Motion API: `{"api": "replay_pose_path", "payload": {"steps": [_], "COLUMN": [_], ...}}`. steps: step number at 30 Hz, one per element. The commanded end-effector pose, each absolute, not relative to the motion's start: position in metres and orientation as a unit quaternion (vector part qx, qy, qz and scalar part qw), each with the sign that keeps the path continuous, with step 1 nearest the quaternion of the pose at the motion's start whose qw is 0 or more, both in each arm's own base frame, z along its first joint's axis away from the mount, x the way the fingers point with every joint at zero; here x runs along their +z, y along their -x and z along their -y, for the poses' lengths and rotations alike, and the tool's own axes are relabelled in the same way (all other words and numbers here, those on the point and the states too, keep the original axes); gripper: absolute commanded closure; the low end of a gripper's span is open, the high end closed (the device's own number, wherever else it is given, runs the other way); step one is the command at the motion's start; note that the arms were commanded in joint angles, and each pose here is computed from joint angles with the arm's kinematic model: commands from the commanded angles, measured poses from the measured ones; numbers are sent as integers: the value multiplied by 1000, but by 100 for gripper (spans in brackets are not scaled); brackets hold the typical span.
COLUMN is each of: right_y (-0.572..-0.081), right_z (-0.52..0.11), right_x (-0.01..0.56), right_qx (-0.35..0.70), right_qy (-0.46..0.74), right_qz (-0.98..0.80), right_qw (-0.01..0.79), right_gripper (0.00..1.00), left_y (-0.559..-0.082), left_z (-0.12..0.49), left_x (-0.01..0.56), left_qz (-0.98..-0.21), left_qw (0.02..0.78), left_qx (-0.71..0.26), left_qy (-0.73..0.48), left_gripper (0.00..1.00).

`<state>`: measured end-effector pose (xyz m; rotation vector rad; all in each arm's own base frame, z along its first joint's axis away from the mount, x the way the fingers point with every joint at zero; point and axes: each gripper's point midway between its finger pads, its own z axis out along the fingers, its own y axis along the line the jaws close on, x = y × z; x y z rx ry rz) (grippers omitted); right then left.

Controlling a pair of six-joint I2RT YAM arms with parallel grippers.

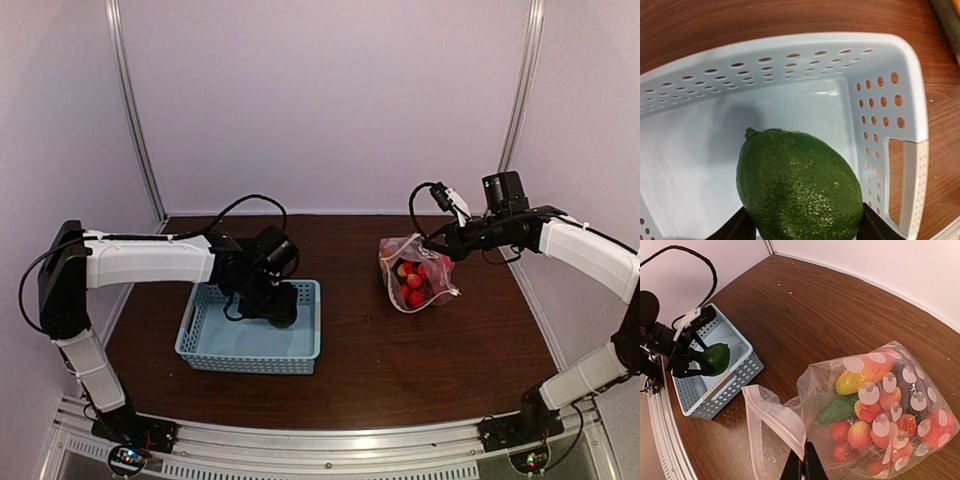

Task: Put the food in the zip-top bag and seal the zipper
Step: Pick up the fake fruit from the bin, then place the fake fruit in the zipper food storage bag.

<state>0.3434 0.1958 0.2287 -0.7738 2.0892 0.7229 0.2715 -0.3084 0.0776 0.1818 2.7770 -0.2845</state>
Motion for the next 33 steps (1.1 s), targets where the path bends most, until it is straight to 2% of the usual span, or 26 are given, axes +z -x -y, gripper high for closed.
{"api": "replay_pose_path", "payload": {"steps": [1, 9, 16, 20, 23, 33], "right_y": [-344, -352, -353, -351, -347, -338], "right_z": [-195, -191, -187, -188, -192, -211], "right_x": [228, 234, 260, 276, 283, 304], "right_qx": [287, 269, 246, 241, 240, 231], "right_qy": [303, 298, 306, 310, 317, 342], "right_qz": [-821, -829, -834, -835, -837, -830], "right_qw": [391, 389, 387, 385, 376, 375], "right_gripper": [100, 100, 100, 100, 100, 100], "left_y": [-271, -262, -222, -194, -185, -192], "left_z": [304, 339, 426, 473, 499, 554], "left_x": [117, 176, 263, 296, 308, 301], "left_qz": [-966, -921, -798, -728, -697, -703], "left_qw": [213, 299, 402, 401, 404, 375], "left_qx": [-127, -197, -344, -447, -484, -513], "left_qy": [-77, -156, -288, -330, -342, -318], "left_gripper": [41, 42, 44, 44, 45, 46]}}
